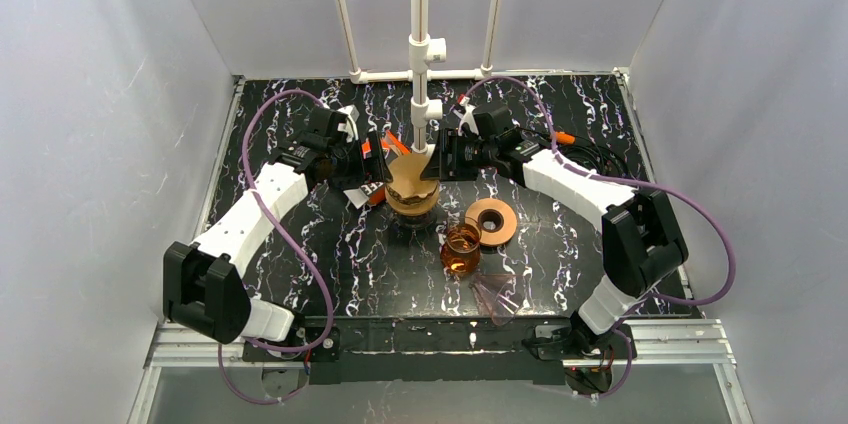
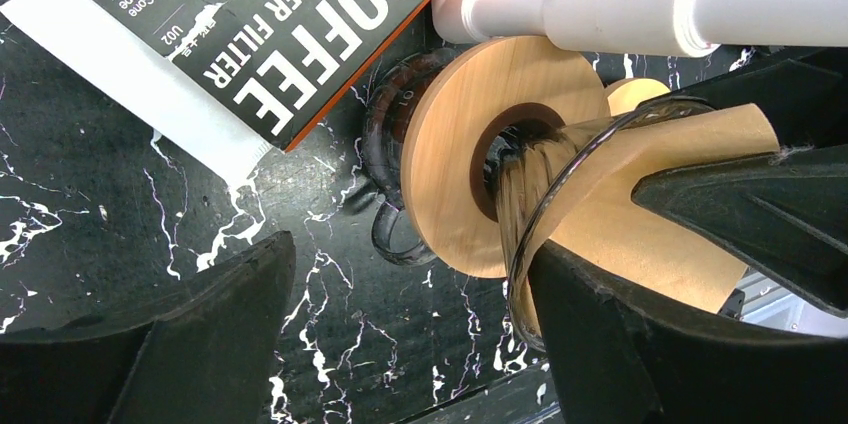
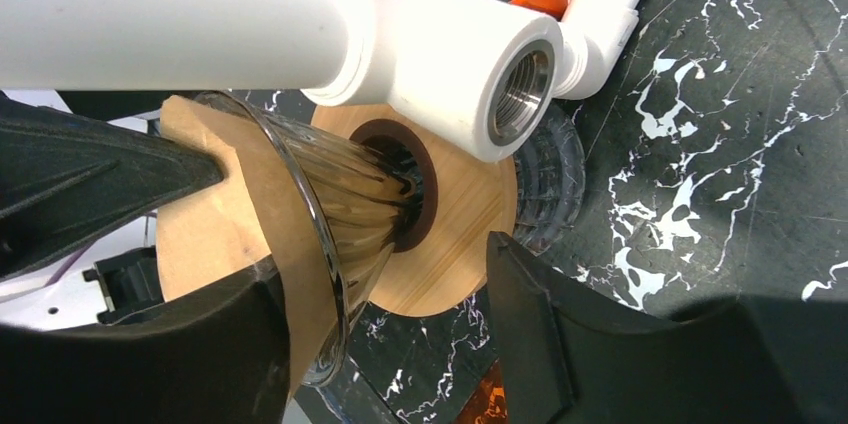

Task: Place the coffee filter in the dripper
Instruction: Place the coffee filter in the coffee dripper.

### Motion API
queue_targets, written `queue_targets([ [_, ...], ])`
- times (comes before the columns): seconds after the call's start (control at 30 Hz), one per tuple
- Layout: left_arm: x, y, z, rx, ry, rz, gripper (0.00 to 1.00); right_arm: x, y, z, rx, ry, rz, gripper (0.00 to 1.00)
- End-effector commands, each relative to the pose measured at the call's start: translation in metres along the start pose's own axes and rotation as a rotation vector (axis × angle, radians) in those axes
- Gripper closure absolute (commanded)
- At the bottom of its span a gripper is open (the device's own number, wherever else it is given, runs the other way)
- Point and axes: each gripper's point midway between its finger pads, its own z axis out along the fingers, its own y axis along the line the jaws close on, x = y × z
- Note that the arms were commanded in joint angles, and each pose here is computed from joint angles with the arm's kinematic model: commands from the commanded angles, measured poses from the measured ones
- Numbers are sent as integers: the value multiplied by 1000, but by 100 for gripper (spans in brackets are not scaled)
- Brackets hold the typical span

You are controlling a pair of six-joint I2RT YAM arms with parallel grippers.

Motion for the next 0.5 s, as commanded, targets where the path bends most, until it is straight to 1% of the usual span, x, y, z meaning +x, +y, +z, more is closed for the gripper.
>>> queue_targets([
  [0.0, -12, -12, -25, 44, -56, 19, 15, -25, 25, -24, -24, -84, -54, 28],
  [0.17, -18, -20, -44, 74, -97, 26, 13, -28, 28, -37, -6, -107, -61, 19],
  [0.33, -18, -23, -54, 87, -117, 29, 8, -32, 33, -47, -11, -127, -65, 11],
  [0.47, -17, -23, -55, 85, -114, 29, 7, -33, 34, -52, -16, -134, -63, 9],
])
